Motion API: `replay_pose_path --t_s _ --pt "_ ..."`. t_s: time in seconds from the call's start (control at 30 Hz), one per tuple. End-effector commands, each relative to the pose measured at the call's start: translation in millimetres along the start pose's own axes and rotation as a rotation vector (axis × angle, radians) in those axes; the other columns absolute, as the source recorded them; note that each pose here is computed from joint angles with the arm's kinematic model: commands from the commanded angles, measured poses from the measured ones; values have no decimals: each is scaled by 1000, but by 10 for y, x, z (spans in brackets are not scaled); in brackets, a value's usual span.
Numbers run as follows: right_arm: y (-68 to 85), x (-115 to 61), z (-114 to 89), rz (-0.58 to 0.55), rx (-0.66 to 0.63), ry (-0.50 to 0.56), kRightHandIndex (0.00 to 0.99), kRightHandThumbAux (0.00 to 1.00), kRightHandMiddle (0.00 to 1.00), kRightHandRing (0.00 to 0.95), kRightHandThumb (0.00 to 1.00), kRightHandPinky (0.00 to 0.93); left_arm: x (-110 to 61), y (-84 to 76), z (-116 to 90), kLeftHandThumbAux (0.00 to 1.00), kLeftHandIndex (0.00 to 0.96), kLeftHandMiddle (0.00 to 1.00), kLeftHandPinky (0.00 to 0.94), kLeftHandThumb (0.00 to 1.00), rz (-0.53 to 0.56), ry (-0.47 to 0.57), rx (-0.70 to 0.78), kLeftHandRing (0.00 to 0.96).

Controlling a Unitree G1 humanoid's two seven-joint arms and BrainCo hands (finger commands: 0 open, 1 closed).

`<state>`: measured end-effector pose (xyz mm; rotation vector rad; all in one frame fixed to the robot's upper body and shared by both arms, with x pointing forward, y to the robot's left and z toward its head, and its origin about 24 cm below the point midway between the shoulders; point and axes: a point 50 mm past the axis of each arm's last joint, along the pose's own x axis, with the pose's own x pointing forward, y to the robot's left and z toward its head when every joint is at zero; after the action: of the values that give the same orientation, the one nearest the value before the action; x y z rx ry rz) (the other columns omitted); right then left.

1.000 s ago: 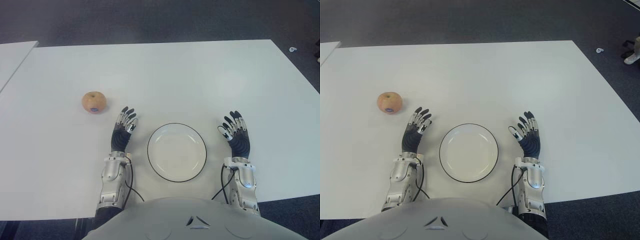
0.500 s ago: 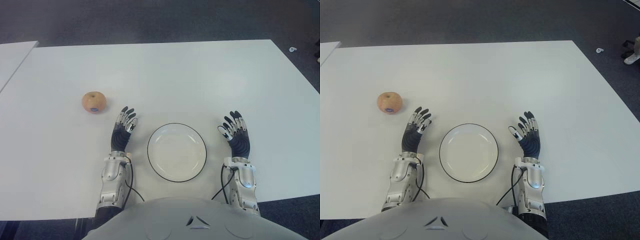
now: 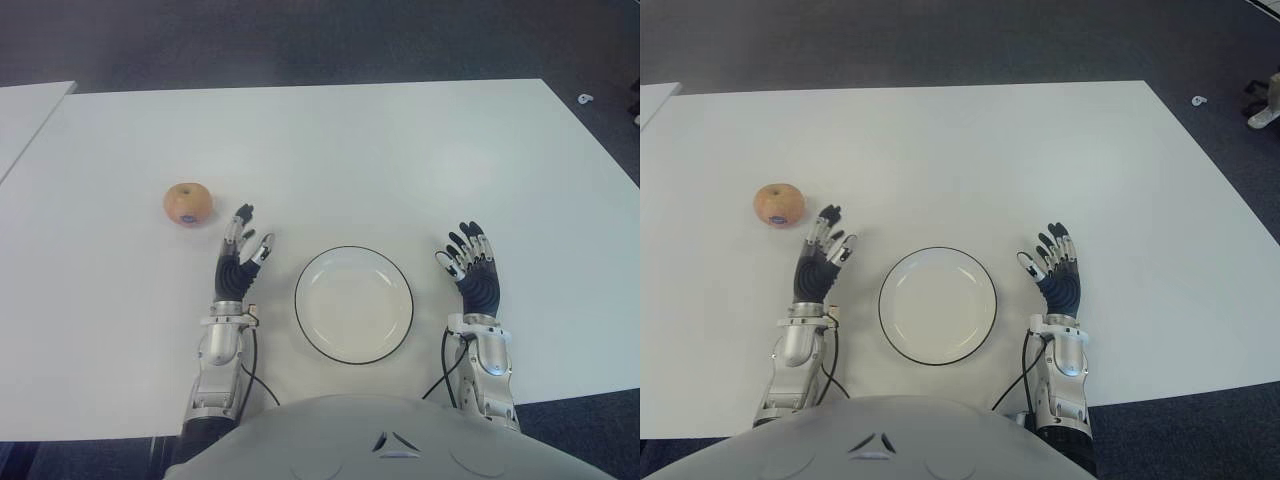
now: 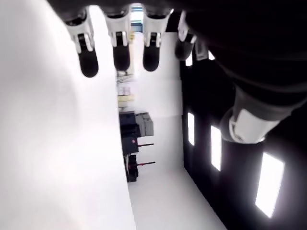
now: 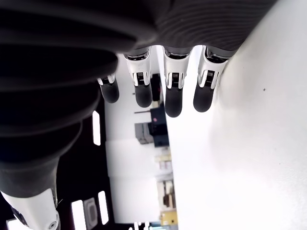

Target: Put the apples into the plate.

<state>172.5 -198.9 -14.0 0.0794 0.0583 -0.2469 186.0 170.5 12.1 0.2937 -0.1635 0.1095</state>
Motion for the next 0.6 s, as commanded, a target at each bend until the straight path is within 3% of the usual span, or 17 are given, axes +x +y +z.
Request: replay_pose_path --t_s 0.03,0.13,0.23,0.43,0.6 --pt "-13 -215 -398 -23 2 250 60 709 105 121 301 154 163 29 72 505 42 79 68 309 -2 -75 103 62" --pt "-2 -207 -397 -22 2 248 61 707 107 122 300 161 257 33 109 498 41 74 66 292 -3 -112 139 56" --pt "3 -205 -399 -20 3 246 62 703 106 119 298 153 315 41 187 500 38 71 60 278 1 -216 214 51" --pt "8 -193 -416 -20 6 252 58 702 102 108 289 126 361 81 264 499 34 66 74 270 35 -338 333 50" --pt "10 -189 -425 -21 -3 262 54 705 100 100 279 114 520 257 353 465 62 84 86 280 76 -467 686 64"
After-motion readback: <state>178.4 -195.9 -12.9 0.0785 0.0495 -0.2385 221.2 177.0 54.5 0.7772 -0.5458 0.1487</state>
